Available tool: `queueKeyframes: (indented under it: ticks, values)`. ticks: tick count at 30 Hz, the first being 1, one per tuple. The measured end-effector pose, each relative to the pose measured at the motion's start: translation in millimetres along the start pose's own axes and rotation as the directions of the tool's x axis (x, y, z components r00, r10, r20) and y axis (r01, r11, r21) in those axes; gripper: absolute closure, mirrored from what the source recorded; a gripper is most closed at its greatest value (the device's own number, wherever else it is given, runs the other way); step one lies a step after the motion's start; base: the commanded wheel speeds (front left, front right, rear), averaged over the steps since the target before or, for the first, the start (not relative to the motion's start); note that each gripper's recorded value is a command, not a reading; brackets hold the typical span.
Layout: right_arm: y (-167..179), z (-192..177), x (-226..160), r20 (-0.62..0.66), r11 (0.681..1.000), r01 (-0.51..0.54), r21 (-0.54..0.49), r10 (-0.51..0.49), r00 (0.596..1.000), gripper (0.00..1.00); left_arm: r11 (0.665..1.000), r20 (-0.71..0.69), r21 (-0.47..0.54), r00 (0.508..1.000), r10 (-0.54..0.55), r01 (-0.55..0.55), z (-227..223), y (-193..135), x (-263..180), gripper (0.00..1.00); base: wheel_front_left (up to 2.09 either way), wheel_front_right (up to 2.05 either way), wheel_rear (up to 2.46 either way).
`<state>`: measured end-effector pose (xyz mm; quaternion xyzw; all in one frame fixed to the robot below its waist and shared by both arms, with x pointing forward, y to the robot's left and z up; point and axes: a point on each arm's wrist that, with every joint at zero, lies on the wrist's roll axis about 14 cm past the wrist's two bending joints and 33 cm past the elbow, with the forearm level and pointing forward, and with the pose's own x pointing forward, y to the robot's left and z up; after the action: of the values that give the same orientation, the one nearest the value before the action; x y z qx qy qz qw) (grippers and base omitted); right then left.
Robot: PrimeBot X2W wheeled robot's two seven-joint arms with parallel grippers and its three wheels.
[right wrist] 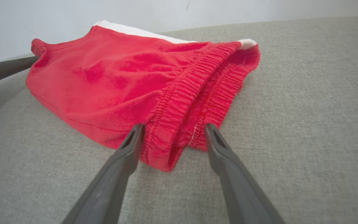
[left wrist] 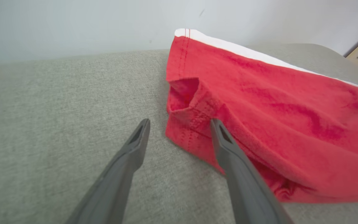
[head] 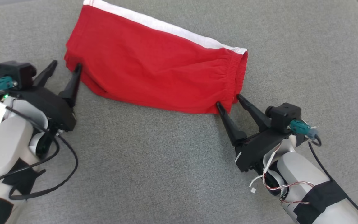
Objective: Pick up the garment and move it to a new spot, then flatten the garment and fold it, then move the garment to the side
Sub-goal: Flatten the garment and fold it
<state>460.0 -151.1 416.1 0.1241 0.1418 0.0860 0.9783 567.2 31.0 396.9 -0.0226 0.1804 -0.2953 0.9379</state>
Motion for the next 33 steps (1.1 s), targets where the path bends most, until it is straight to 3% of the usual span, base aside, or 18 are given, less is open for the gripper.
queueKeyframes:
  ticks: [5,6,7,8,12,23,33]
  values:
    - [0,-4,5,-0.017,0.999,0.0,-0.042,-0.001,1.0,0.0,0.999,-0.027,0.048,0.999,-0.021,0.023,-7,-5,7,0.0,0.0,0.0,0.0]
    - [1,-5,5,-0.022,0.999,-0.002,-0.043,0.001,1.0,0.04,0.997,-0.036,0.07,0.999,-0.022,0.025,-8,-4,9,0.0,0.0,0.0,0.0]
    - [1,-7,7,-0.028,0.999,-0.004,-0.049,0.002,1.0,0.66,0.995,-0.053,0.098,0.998,-0.028,0.033,-11,-4,10,0.42,0.0,0.0,0.0]
    - [0,-7,7,-0.03,0.998,0.002,-0.057,-0.004,1.0,1.0,0.987,-0.073,0.153,0.997,-0.037,0.048,-14,-5,12,1.0,0.0,0.0,0.0]
    - [1,-11,8,-0.04,0.997,0.005,-0.077,-0.008,0.999,1.0,0.963,-0.114,0.257,0.992,-0.056,0.083,-20,-8,14,1.0,0.0,0.0,0.0]
    - [7,-2,6,-0.011,0.998,-0.016,-0.067,0.015,1.0,1.0,0.962,-0.096,0.27,0.995,-0.02,0.046,-13,-6,4,1.0,0.0,0.0,0.0]
    - [16,18,-10,0.04,0.997,-0.065,-0.046,0.067,0.997,1.0,0.971,-0.069,0.24,0.997,0.022,-0.004,-20,-15,-34,1.0,0.0,0.0,0.0]
